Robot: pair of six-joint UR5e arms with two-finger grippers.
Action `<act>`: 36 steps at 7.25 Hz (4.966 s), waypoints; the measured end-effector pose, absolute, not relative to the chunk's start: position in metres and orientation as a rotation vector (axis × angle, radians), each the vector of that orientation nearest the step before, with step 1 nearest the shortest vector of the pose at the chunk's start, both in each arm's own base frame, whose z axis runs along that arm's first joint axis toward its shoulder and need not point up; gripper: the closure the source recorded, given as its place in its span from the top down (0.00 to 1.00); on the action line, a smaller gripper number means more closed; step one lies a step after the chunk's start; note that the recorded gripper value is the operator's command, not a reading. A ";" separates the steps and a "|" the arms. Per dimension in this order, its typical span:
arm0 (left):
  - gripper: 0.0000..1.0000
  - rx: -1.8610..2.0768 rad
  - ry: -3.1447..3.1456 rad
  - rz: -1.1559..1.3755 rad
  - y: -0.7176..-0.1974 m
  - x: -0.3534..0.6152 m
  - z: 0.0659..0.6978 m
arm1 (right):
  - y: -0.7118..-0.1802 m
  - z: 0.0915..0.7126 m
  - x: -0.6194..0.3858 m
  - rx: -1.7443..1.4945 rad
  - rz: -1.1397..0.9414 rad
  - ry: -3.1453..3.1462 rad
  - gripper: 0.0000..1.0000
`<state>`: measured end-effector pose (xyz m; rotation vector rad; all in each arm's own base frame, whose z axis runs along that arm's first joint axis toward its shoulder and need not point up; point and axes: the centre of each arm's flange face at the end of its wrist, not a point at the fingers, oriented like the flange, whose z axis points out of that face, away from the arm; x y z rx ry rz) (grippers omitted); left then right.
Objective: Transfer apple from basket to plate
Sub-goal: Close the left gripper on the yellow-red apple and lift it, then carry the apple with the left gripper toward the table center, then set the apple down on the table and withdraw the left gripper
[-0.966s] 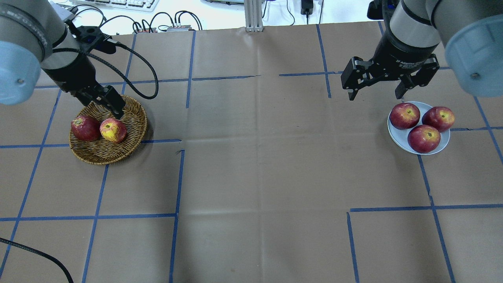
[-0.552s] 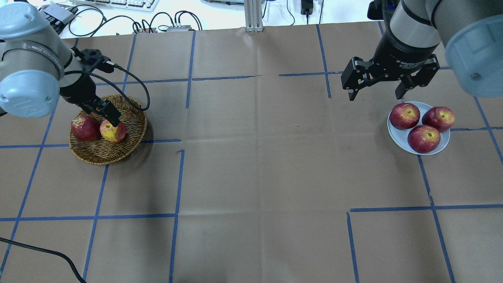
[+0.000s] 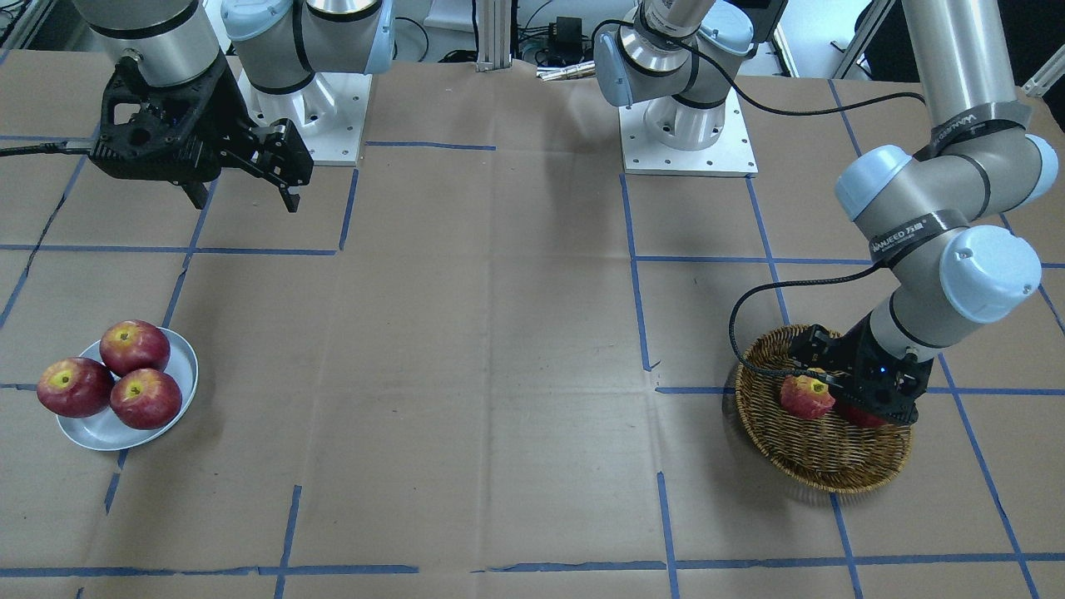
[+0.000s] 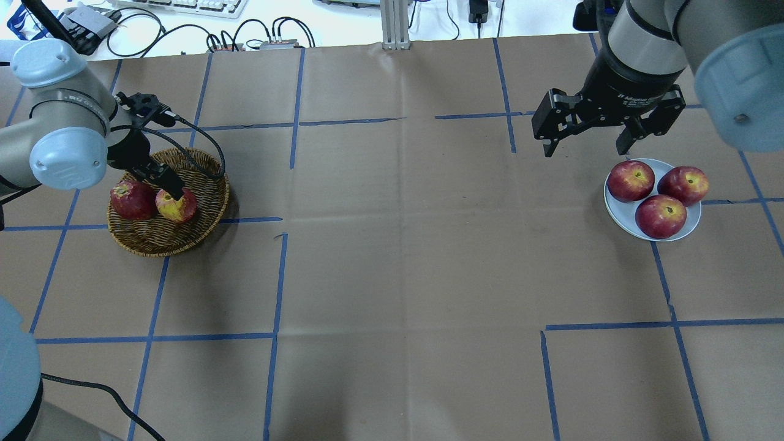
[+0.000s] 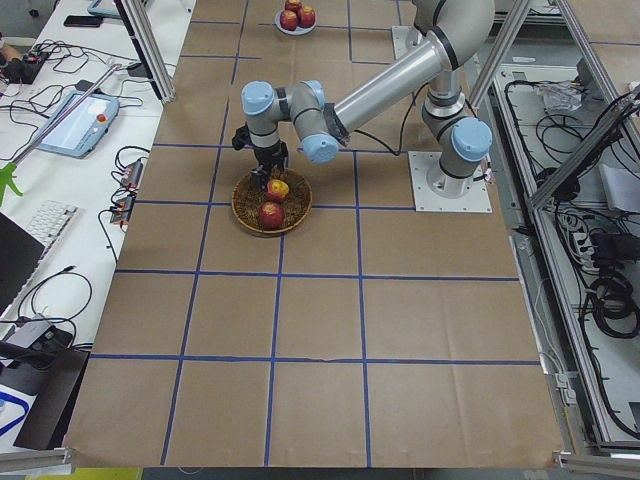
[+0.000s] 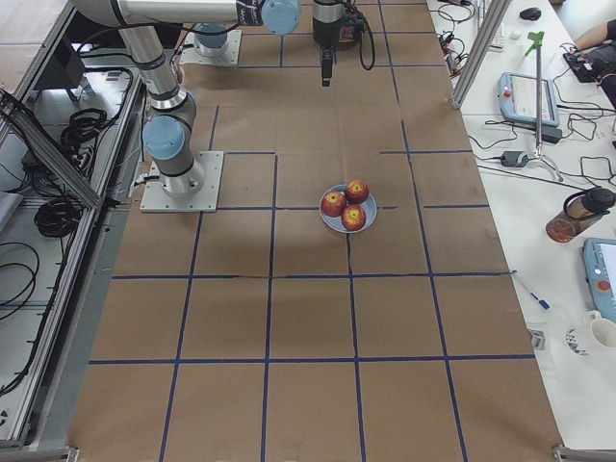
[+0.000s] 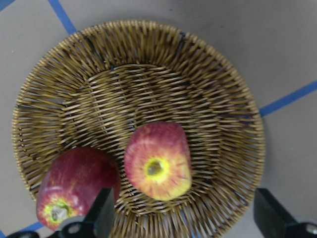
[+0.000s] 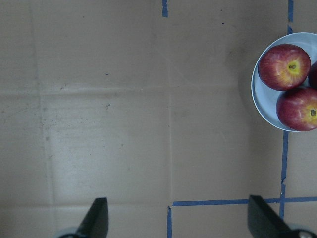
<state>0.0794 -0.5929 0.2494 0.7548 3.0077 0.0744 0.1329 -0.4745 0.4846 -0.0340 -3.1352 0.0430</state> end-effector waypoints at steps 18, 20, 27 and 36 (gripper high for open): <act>0.42 0.312 3.075 0.006 -0.572 -0.258 0.308 | -0.475 0.485 0.133 -0.034 0.044 -3.135 1.00; 0.43 0.291 3.081 -0.042 -0.559 -0.338 0.274 | -0.475 0.485 0.133 -0.034 0.044 -3.135 1.00; 0.59 0.321 3.079 -0.054 -0.556 -0.376 0.195 | -0.475 0.485 0.130 -0.045 0.043 -3.136 1.00; 0.99 0.264 3.095 -0.108 -0.538 -0.333 0.341 | -0.476 0.485 0.129 -0.048 0.045 -3.137 1.00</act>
